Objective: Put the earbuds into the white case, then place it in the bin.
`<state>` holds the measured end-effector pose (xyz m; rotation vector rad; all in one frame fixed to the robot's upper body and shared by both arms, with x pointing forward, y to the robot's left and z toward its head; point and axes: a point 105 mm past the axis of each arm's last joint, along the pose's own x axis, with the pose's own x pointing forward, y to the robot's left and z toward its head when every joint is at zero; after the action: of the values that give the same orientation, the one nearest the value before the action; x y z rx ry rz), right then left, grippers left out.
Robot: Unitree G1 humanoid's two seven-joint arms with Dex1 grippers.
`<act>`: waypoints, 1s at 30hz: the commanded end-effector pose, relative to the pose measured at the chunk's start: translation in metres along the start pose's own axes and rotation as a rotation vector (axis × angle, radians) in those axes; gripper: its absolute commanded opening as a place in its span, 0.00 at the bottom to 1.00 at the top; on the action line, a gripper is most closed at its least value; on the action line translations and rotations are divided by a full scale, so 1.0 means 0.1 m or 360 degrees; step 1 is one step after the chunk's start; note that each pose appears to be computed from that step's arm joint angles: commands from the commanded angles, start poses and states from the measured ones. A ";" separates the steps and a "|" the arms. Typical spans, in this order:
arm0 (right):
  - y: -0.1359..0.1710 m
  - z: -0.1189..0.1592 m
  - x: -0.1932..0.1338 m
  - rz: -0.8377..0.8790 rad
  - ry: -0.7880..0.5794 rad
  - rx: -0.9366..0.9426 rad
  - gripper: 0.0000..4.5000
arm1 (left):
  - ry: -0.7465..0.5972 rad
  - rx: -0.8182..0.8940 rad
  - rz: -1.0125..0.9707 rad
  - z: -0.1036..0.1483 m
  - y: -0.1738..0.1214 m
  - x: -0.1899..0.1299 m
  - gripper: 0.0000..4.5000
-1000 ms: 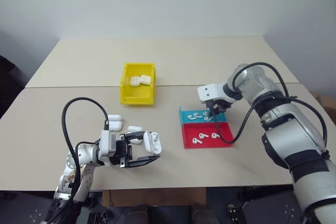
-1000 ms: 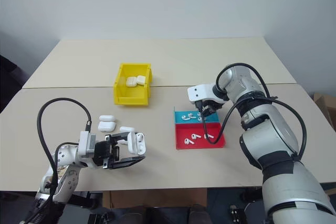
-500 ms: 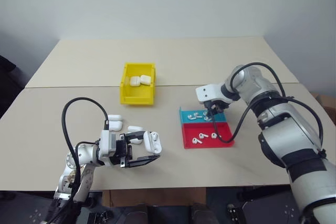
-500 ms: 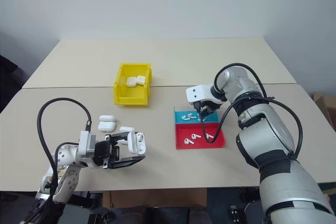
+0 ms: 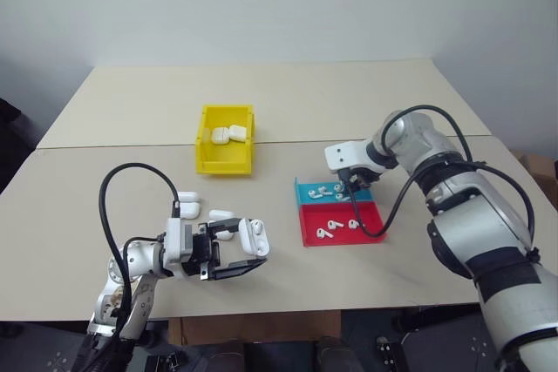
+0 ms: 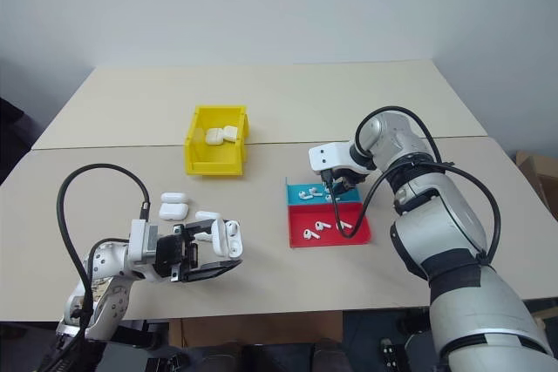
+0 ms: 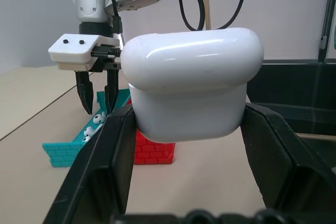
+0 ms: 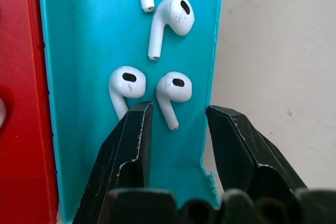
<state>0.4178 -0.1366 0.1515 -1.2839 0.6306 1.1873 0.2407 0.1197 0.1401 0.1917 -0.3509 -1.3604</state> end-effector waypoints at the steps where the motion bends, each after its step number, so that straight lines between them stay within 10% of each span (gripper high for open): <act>1: -0.10 0.11 -0.11 -0.0066 -0.0047 -0.0054 0.45 | -0.0016 0.0046 -0.0024 0.07 -0.01 0.04 0.61; 30: -0.12 0.14 -0.08 -0.0089 -0.0032 -0.0083 0.45 | -0.0015 0.0037 -0.0012 0.05 -0.01 0.04 0.61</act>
<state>0.4193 -0.1311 0.1490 -1.3035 0.6132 1.1869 0.2410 0.1175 0.1387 0.1891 -0.3446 -1.3592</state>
